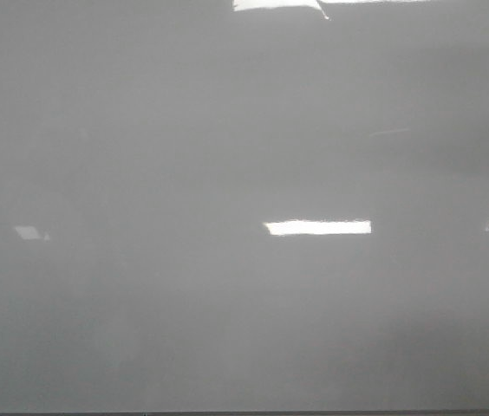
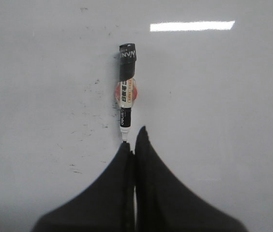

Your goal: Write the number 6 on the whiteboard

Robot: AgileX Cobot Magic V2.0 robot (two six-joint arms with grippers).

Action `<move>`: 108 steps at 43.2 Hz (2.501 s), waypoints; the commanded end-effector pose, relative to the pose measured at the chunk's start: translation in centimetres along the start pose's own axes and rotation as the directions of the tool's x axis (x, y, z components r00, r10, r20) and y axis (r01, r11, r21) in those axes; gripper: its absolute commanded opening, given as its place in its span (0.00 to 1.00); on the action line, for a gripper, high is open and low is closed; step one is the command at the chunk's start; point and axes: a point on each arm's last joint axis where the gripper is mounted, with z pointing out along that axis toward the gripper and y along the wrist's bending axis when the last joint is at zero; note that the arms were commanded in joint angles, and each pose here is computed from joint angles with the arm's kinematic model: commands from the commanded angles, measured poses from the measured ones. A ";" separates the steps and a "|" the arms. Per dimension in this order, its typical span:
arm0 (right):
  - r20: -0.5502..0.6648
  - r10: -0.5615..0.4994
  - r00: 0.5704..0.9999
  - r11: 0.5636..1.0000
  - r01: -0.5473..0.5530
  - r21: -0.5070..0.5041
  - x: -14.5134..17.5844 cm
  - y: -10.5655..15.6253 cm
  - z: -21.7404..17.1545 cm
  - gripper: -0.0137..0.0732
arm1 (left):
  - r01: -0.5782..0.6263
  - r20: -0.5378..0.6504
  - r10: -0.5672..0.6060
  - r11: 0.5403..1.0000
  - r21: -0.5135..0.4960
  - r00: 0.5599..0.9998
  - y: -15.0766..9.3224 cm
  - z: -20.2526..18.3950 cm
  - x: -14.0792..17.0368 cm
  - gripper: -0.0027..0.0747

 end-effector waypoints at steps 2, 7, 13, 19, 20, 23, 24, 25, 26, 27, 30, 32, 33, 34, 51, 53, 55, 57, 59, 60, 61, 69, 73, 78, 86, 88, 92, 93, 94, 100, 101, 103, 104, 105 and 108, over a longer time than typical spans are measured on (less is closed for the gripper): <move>0.064 -0.019 0.998 1.000 0.019 -0.006 -1.1 0.1 -0.4 0.20 | 0.017 0.079 -0.017 1.000 0.004 0.997 0.0 0.0 -1.4 0.01; 0.070 -0.019 0.997 1.000 0.019 -0.006 -1.2 0.1 -0.4 0.46 | 0.013 0.057 -0.013 1.000 0.001 0.998 0.0 0.6 -1.4 0.13; 0.092 -0.019 0.996 1.000 0.019 -0.004 -1.4 0.1 -0.4 0.73 | -0.010 0.023 0.010 1.000 -0.016 1.000 0.2 1.6 -1.4 0.51; 0.111 -0.019 0.994 1.000 0.019 -0.002 -1.5 0.1 -0.4 0.77 | -0.048 -0.037 0.047 0.998 -0.039 0.998 0.4 3.2 -1.3 0.72; 0.112 -0.019 0.994 1.000 0.019 -0.002 -1.6 0.1 -0.4 0.77 | -0.053 -0.045 0.051 0.998 -0.041 0.998 0.5 3.4 -1.3 0.72; 0.113 -0.019 0.993 1.000 0.019 -0.002 -1.6 0.1 -0.4 0.77 | -0.054 -0.077 0.051 0.998 -0.039 0.996 0.5 4.4 -1.1 0.72; 0.113 -0.019 0.993 1.000 0.019 -0.002 -1.6 0.1 -0.4 0.77 | -0.054 -0.090 0.051 0.998 -0.038 0.995 0.5 4.7 -1.1 0.72; 0.113 -0.019 0.993 1.000 0.019 -0.002 -1.6 0.1 -0.4 0.77 | -0.053 -0.099 0.049 0.998 -0.036 0.994 0.4 5.1 -1.1 0.72; 0.113 -0.019 0.993 1.000 0.019 -0.002 -1.6 0.1 -0.4 0.77 | -0.052 -0.111 0.048 0.998 -0.034 0.993 0.4 5.5 -1.0 0.72; 0.113 -0.019 0.993 1.000 0.019 -0.002 -1.6 0.1 -0.4 0.77 | -0.052 -0.120 0.048 0.998 -0.033 0.992 0.4 5.8 -1.0 0.72; 0.113 -0.019 0.993 1.000 0.019 -0.002 -1.6 0.1 -0.4 0.77 | -0.053 -0.145 0.049 0.998 -0.030 0.988 0.4 7.1 -0.9 0.72; 0.113 -0.019 0.993 1.000 0.019 -0.002 -1.6 0.1 -0.4 0.77 | -0.054 -0.146 0.049 0.998 -0.029 0.988 0.4 7.9 -0.9 0.72; 0.113 -0.019 0.993 1.000 0.019 -0.002 -1.6 0.1 -0.4 0.77 | -0.054 -0.148 0.050 0.998 -0.028 0.988 0.4 8.2 -0.9 0.72; 0.113 -0.019 0.993 1.000 0.019 -0.002 -1.6 0.1 -0.4 0.77 | -0.055 -0.153 0.050 0.998 -0.027 0.987 0.4 8.7 -0.9 0.72; 0.113 -0.019 0.993 1.000 0.019 -0.002 -1.6 0.1 -0.4 0.77 | 0.054 -0.109 -0.060 0.997 -0.055 0.992 1.3 13.8 -0.8 0.71; 0.113 -0.019 0.993 1.000 0.019 -0.002 -1.6 0.1 -0.4 0.77 | 0.056 -0.108 -0.062 0.997 -0.058 0.992 1.4 14.4 -0.7 0.71; 0.113 -0.019 0.993 1.000 0.019 -0.002 -1.6 0.1 -0.4 0.77 | 0.057 -0.105 -0.063 0.997 -0.059 0.993 1.5 14.9 -0.6 0.70; 0.113 -0.019 0.993 1.000 0.019 -0.002 -1.6 0.1 -0.4 0.77 | 0.057 -0.104 -0.063 0.997 -0.058 0.993 1.5 15.5 -0.5 0.69; 0.114 -0.019 0.993 1.000 0.019 -0.002 -1.6 0.1 -0.4 0.77 | 0.057 -0.091 -0.062 0.997 -0.057 0.994 1.5 16.1 -0.5 0.67; 0.114 -0.019 0.993 1.000 0.019 -0.002 -1.6 0.1 -0.4 0.77 | 0.057 -0.087 -0.061 0.997 -0.056 0.994 1.5 16.4 -0.4 0.67; 0.113 -0.019 0.993 1.000 0.019 -0.002 -1.6 0.1 -0.4 0.77 | 0.057 -0.088 -0.061 0.997 -0.056 0.994 1.5 16.8 -0.3 0.66; 0.112 -0.019 0.994 1.000 0.019 -0.002 -1.6 0.1 -0.4 0.77 | 0.057 -0.065 -0.060 0.997 -0.053 0.996 1.6 18.7 0.1 0.57; 0.112 -0.019 0.994 1.000 0.019 -0.002 -1.6 0.1 -0.4 0.77 | 0.057 -0.055 -0.060 0.997 -0.052 0.997 1.6 19.4 0.3 0.53; 0.112 -0.019 0.994 1.000 0.019 -0.002 -1.6 0.1 -0.4 0.77 | 0.057 -0.033 -0.058 0.997 -0.050 0.998 1.6 19.8 0.2 0.52; 0.112 -0.019 0.994 1.000 0.019 -0.002 -1.6 0.1 -0.4 0.77 | 0.057 -0.029 -0.058 0.997 -0.050 0.998 1.6 20.1 0.3 0.52; 0.112 -0.019 0.994 1.000 0.019 -0.002 -1.6 0.1 -0.4 0.77 | 0.056 -0.031 -0.057 0.997 -0.048 0.998 1.6 20.1 0.3 0.52; 0.115 -0.019 0.993 1.000 0.019 -0.001 -1.6 0.1 -0.4 0.77 | 0.055 -0.037 -0.057 0.997 -0.047 0.998 1.5 20.3 0.5 0.50; 0.117 -0.019 0.993 1.000 0.019 -0.001 -1.6 0.1 -0.4 0.77 | 0.055 -0.043 -0.057 0.997 -0.047 0.997 1.5 20.4 0.6 0.50; 0.118 -0.019 0.993 1.000 0.019 -0.001 -1.6 0.1 -0.4 0.77 | 0.055 -0.047 -0.057 0.997 -0.047 0.997 1.5 20.5 0.7 0.49; 0.124 -0.019 0.992 1.000 0.019 -0.001 -1.7 0.1 -0.4 0.77 | 0.050 -0.059 -0.053 0.998 -0.041 0.997 1.3 20.8 0.9 0.41; 0.125 -0.019 0.992 1.000 0.019 -0.001 -1.7 0.1 -0.4 0.77 | 0.049 -0.059 -0.052 0.998 -0.039 0.997 1.3 20.8 0.9 0.39; 0.125 -0.019 0.992 1.000 0.019 -0.001 -1.7 0.1 -0.4 0.77 | 0.049 -0.059 -0.051 0.998 -0.038 0.997 1.2 20.8 0.9 0.34; 0.125 -0.019 0.992 1.000 0.019 -0.001 -1.7 0.1 -0.4 0.77 | 0.047 -0.059 -0.049 0.998 -0.035 0.997 1.1 20.9 0.9 0.31; 0.125 -0.019 0.992 1.000 0.019 -0.001 -1.7 0.1 -0.4 0.77 | 0.042 -0.059 -0.044 0.999 -0.034 0.997 1.1 20.9 0.9 0.28; 0.125 -0.019 0.992 1.000 0.019 -0.001 -1.7 0.1 -0.4 0.77 | 0.030 -0.060 -0.032 0.999 -0.032 0.998 1.0 20.9 0.9 0.20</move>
